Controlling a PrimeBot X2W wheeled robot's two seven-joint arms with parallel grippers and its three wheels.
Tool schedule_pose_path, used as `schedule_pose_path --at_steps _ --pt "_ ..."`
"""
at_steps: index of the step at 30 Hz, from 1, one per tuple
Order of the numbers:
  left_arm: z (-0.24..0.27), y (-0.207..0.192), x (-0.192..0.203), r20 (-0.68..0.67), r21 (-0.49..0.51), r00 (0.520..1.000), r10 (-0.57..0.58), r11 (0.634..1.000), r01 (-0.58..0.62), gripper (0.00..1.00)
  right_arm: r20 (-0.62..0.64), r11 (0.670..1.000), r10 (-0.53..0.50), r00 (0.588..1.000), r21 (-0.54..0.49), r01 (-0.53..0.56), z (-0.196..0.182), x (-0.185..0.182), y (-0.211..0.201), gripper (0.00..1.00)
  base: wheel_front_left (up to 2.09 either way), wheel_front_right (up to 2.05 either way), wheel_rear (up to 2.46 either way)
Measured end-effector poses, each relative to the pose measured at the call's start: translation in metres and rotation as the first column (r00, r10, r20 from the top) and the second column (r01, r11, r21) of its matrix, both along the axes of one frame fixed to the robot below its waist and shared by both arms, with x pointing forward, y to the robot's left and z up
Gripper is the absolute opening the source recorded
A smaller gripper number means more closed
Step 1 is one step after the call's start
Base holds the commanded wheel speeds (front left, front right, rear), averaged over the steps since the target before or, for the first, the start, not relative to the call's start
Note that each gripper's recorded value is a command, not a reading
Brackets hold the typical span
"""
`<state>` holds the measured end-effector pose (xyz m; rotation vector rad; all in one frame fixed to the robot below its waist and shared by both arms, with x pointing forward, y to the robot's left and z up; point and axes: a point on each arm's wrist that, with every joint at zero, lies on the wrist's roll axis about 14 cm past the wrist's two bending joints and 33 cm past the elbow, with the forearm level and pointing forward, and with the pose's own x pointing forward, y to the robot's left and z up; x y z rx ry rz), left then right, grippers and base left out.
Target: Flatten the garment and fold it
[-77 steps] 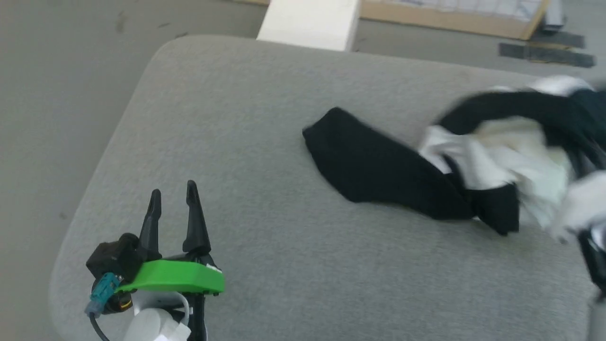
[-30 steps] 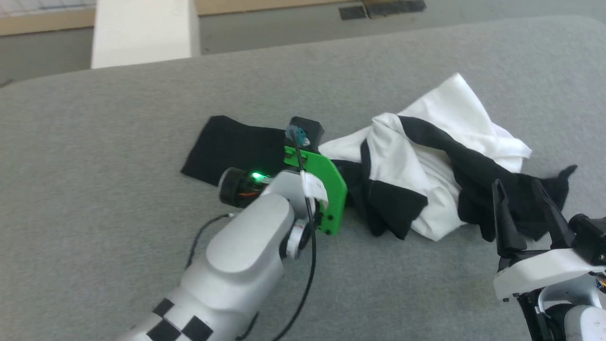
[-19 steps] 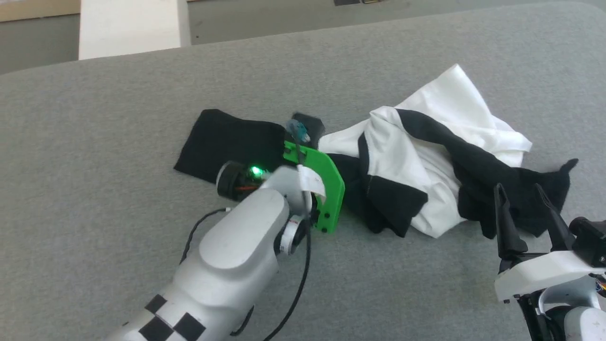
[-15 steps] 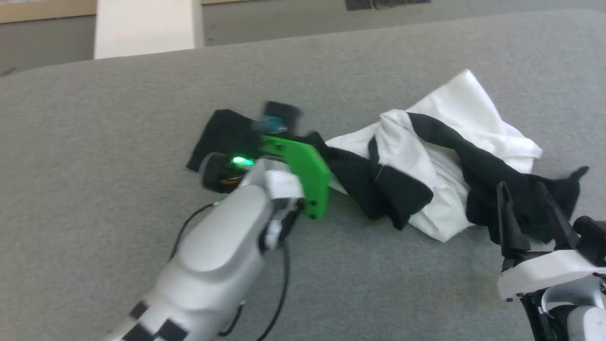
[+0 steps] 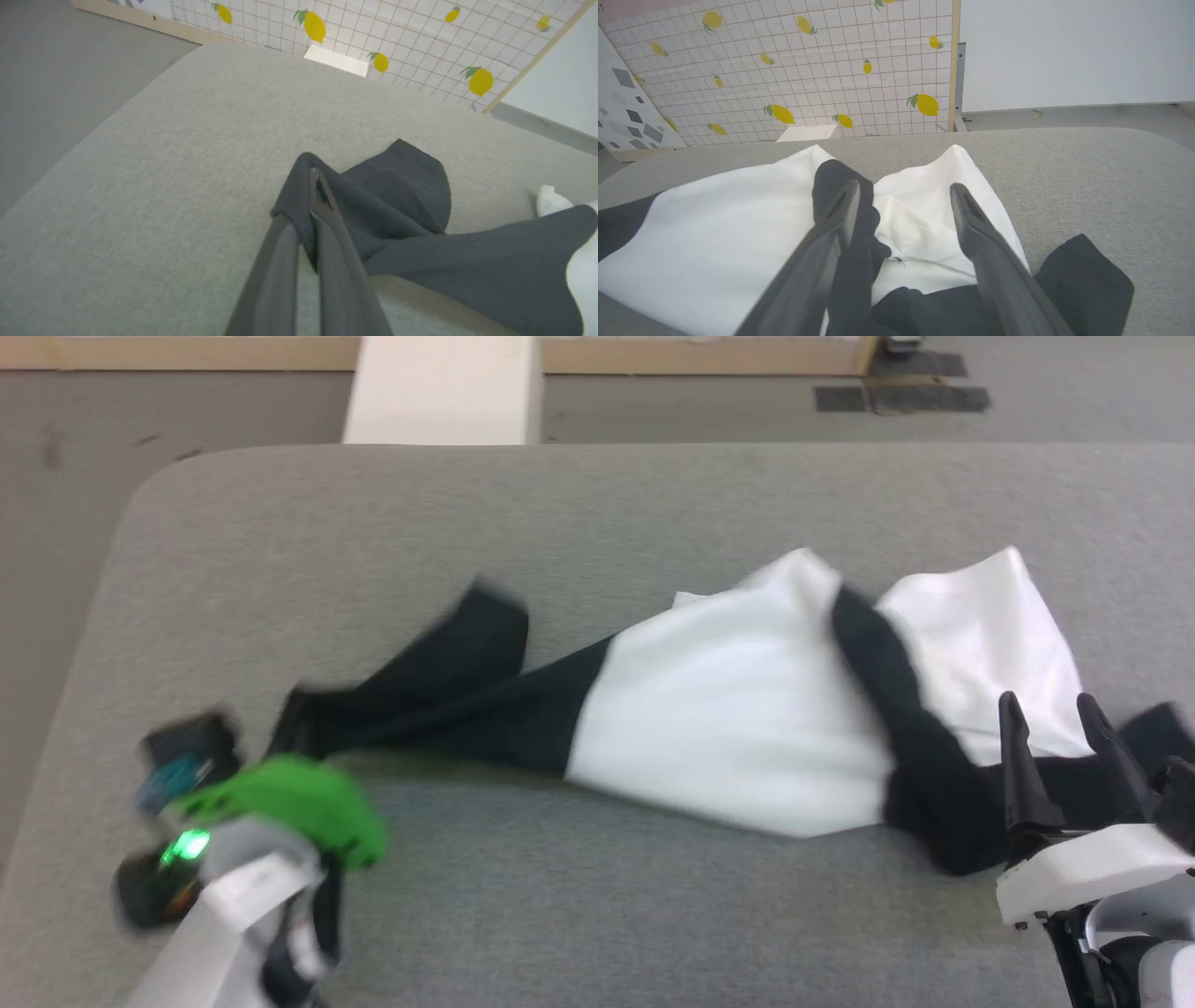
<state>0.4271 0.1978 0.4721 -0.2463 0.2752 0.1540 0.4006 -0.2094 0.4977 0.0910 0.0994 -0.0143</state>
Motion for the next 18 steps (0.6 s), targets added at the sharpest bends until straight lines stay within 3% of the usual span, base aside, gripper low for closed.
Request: schedule_pose_path --at_steps 4,5,6,9,13,18 --pt "-0.019 0.040 -0.038 -0.070 -0.011 0.989 0.128 0.992 -0.130 0.00 -0.007 0.999 0.038 0.999 0.005 -0.038 0.001 0.005 0.013 1.00 0.00 0.00 0.00" --pt "-0.023 0.044 -0.046 -0.086 -0.024 0.986 0.143 0.989 -0.145 0.64 -0.014 0.999 0.048 0.999 0.006 -0.048 0.001 0.005 0.016 1.00 0.00 0.00 0.00" --pt "-0.027 0.045 -0.051 -0.096 -0.025 0.984 0.148 0.988 -0.151 1.00 -0.022 0.998 0.059 0.998 0.007 -0.059 0.000 0.005 0.020 1.00 0.00 0.00 0.00" --pt "-0.024 0.047 -0.058 -0.060 -0.048 0.985 0.162 0.985 -0.165 1.00 -0.062 0.995 0.104 0.993 0.003 -0.104 -0.005 0.003 0.034 1.00 0.00 0.00 0.00" --pt "-0.004 0.048 -0.054 0.095 -0.125 0.975 0.203 0.974 -0.191 1.00 -0.156 0.985 0.173 0.973 -0.001 -0.175 -0.019 0.002 0.057 1.00 0.00 0.00 0.00" --pt "0.009 0.053 -0.051 0.189 -0.082 0.961 0.203 0.978 -0.191 1.00 -0.373 0.969 0.238 0.897 0.033 -0.243 -0.056 -0.002 0.077 1.00 0.00 0.00 0.00"
